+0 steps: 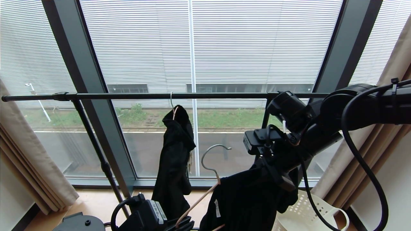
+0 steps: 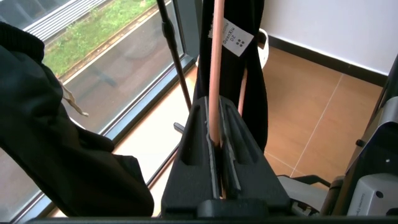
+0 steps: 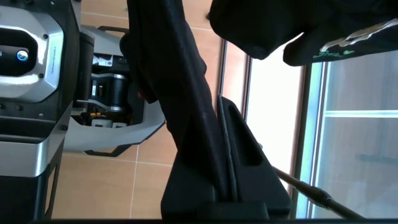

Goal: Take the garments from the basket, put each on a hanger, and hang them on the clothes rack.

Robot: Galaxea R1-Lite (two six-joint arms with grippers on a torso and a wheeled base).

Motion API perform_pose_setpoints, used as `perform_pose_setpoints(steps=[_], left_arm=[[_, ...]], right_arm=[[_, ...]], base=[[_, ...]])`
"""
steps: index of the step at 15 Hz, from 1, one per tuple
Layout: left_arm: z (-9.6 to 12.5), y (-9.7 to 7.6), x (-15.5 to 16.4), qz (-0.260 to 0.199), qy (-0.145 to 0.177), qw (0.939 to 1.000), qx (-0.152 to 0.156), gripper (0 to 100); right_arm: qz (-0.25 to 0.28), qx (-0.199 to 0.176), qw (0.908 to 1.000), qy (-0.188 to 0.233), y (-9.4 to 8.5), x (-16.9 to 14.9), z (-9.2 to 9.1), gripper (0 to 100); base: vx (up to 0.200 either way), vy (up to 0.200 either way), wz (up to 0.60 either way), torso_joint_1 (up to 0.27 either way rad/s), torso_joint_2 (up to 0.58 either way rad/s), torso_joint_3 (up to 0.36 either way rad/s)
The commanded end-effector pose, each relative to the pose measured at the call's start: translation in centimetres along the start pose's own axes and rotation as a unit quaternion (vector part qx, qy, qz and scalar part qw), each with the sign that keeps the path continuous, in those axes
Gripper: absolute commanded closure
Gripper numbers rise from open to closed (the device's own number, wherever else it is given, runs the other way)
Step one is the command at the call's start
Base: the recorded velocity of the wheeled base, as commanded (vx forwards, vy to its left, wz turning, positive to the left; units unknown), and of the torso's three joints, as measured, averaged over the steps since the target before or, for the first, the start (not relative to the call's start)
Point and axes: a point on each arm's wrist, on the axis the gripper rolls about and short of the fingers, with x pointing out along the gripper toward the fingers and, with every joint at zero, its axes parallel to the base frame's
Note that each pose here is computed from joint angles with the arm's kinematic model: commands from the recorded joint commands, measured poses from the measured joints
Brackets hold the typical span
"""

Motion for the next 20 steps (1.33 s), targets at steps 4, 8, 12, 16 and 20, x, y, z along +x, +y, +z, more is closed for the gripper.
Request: perform_pose_setpoints(steps=[4,8,12,16,20], left_arm=[[-0.1,0.4,0.2,0.009,0.001,0.9999,-0.006,0],[-0.1,1.4,0.2,0.033,0.001,0.9994,-0.012,0],[0.1,2.4,0.2,0.033,-0.014,0.9986,-0.039,0],[1.6,4.7,1.0,0.054,-0.062,0.9878,-0.133,0],[2.2,6.1,1.1,0.038,-0.089,0.9751,-0.200,0]], right_arm=[[-0.002,-0.002,1.0000,-0.003,0.2,-0.3,0.1,100],[-0.005,-0.005,1.0000,-0.004,1.0,-0.9,0.2,100],[-0.024,-0.007,0.9997,-0.002,1.3,-1.8,0.5,100],[-0.123,0.067,0.9901,0.000,-0.1,-2.5,1.3,100],[-0.144,0.068,0.9872,-0.014,-0.1,-3.2,1.7,100]], base=[[0.000,0.000,0.00,0.000,0.00,0.000],[0.000,0.000,0.00,0.000,0.00,0.000],[0.000,0.000,0.00,0.000,0.00,0.000],[0.000,0.000,0.00,0.000,0.00,0.000],[0.000,0.000,0.00,0.000,0.00,0.000]])
